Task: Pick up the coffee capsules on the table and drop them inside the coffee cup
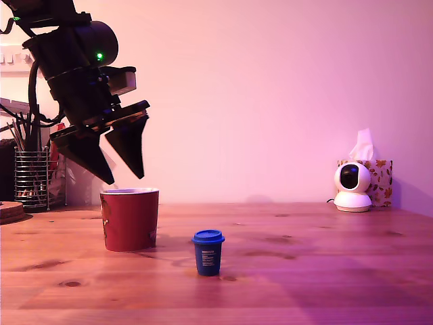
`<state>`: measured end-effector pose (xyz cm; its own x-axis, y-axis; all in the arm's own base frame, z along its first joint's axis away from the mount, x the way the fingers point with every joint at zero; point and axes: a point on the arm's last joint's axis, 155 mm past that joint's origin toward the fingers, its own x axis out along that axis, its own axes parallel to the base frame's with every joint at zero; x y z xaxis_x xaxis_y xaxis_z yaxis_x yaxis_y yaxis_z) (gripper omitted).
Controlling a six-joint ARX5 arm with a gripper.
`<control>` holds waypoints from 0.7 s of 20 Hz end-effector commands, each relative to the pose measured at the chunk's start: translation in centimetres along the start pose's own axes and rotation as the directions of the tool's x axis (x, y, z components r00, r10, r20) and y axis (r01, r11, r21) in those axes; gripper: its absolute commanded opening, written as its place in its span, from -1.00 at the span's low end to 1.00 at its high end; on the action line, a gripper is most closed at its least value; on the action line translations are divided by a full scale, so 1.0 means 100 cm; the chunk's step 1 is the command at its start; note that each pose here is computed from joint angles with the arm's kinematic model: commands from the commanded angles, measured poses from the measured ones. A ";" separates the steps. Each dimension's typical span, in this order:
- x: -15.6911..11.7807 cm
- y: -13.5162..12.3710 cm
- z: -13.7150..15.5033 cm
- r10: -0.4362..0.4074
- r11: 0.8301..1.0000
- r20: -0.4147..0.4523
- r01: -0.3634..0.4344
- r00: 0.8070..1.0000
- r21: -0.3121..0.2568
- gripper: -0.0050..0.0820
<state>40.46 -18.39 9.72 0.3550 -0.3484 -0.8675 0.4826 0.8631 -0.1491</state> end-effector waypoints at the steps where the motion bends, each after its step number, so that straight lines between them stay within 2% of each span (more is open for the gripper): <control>1: -0.002 0.000 0.008 -0.007 1.000 0.018 0.006 1.000 0.008 -0.57; 2: -0.004 -0.002 0.009 -0.013 1.000 0.019 0.013 1.000 0.009 -0.72; 4: -0.007 -0.003 0.011 -0.018 1.000 0.021 0.018 1.000 0.010 -0.91; 9: -0.022 -0.009 0.015 -0.018 0.997 0.047 0.015 0.999 0.070 -0.94; 14: -0.047 -0.019 0.034 -0.039 0.994 0.139 0.024 0.990 0.105 -0.94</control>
<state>40.57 -19.34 14.07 0.4153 -0.4125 -0.8108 0.5562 0.8204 -0.1325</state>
